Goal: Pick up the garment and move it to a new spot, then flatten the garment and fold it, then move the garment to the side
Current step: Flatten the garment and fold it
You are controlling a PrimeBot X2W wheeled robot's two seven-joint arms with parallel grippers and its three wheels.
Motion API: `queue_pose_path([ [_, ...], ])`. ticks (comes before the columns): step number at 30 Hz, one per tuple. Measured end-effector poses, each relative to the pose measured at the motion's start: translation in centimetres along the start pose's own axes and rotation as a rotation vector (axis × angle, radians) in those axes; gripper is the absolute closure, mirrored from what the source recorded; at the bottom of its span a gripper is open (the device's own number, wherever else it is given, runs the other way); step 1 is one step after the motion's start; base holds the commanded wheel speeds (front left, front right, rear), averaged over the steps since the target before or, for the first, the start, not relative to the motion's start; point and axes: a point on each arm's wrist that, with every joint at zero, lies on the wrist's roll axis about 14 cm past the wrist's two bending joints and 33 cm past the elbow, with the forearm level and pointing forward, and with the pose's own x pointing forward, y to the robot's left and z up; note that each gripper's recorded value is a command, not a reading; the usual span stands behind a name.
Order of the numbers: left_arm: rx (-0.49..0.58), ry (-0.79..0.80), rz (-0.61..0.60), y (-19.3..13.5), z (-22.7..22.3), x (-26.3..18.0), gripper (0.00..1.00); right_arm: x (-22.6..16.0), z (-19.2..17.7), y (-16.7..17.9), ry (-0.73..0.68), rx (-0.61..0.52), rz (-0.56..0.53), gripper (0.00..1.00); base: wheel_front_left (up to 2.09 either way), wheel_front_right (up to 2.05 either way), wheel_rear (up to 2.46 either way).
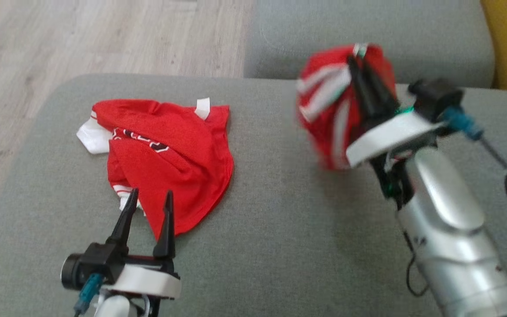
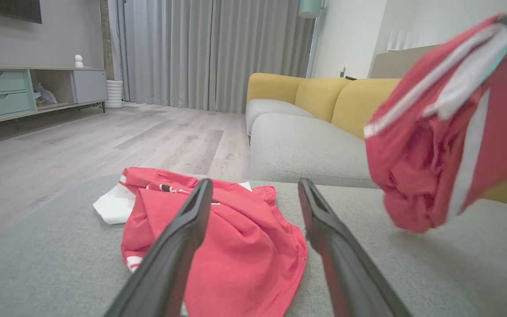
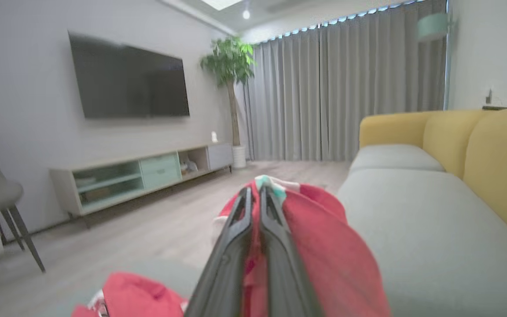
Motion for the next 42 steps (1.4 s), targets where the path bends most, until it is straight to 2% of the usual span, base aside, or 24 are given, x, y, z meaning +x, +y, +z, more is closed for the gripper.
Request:
queue_pose_path([
  [4, 0.0, 0.011, 0.006, 0.2, -0.4, -0.8, 0.0, 0.7, 4.7, -1.3, -0.132, 0.135, -0.039, 1.0, 0.0, 0.0, 0.0],
  [5, 0.0, 0.011, 0.006, 0.2, -0.4, -0.8, 0.0, 0.7, 4.7, -1.3, -0.132, 0.135, -0.039, 1.0, 0.0, 0.0, 0.0],
  [7, 0.0, 0.016, 0.002, 0.0, -0.6, -0.9, 0.0, 0.1, 4.7, -3.8, -0.144, 0.22, -0.119, 1.0, 0.0, 0.0, 0.0],
  [10, 0.005, 0.02, -0.013, -0.4, -0.7, -0.8, 0.0, -2.0, 0.9, -7.8, -0.047, 0.301, -0.262, 1.0, 0.0, 0.0, 0.0],
  [13, 0.004, 0.029, -0.026, -0.8, -1.0, -0.4, 0.0, -6.3, -6.3, -11.1, 0.13, 0.362, -0.428, 1.0, 0.0, 0.0, 0.0],
  [16, 0.003, 0.05, -0.039, -1.2, -1.7, 0.0, 0.0, -12.6, -13.9, -13.4, 0.338, 0.414, -0.607, 0.97, 0.0, 0.0, 0.0],
  [17, 0.003, 0.058, -0.043, -1.3, -2.0, 0.2, 0.0, -14.6, -15.6, -13.9, 0.39, 0.411, -0.657, 0.0, 0.0, 0.0, 0.0],
  [19, 0.007, 0.069, -0.052, -1.5, -2.3, 0.6, 0.0, -17.1, -17.4, -15.0, 0.451, 0.387, -0.725, 0.0, 0.0, 0.0, 0.0],
  [22, 0.008, 0.069, -0.065, -1.8, -2.4, 1.5, 0.0, -18.1, -17.2, -16.9, 0.435, 0.334, -0.785, 0.0, 0.0, 0.0, 0.0],
  [25, 0.007, 0.064, -0.079, -2.2, -2.2, 2.2, 0.0, -16.6, -15.4, -18.3, 0.368, 0.304, -0.793, 0.0, 0.0, 0.0, 0.0],
  [28, 0.004, 0.066, -0.095, -2.6, -2.3, 2.4, 0.0, -14.0, -12.9, -18.6, 0.304, 0.214, -0.727, 0.0, 0.0, 0.0, 0.0],
  [32, 0.002, 0.059, -0.105, -2.9, -2.1, 2.5, 0.0, -10.8, -8.8, -17.3, 0.194, 0.08, -0.592, 0.0, 0.0, 0.0, 0.0],
  [35, -0.001, 0.052, -0.112, -3.3, -1.9, 2.6, 0.0, -10.4, -6.8, -15.1, 0.113, 0.045, -0.516, 0.0, 0.0, 0.0, 0.0],
  [38, -0.004, 0.043, -0.115, -3.5, -1.6, 2.6, 0.0, -12.5, -8.1, -12.7, 0.128, 0.061, -0.477, 0.0, 0.0, 0.0, 0.0],
  [40, -0.006, 0.039, -0.115, -3.5, -1.5, 2.7, 0.0, -15.0, -10.0, -10.7, 0.168, 0.114, -0.469, 0.0, 0.0, 0.0, 0.0],
  [42, -0.007, 0.042, -0.116, -3.6, -1.6, 2.7, 0.0, -15.8, -10.6, -10.0, 0.183, 0.129, -0.464, 0.0, 0.0, 0.0, 0.0],
])
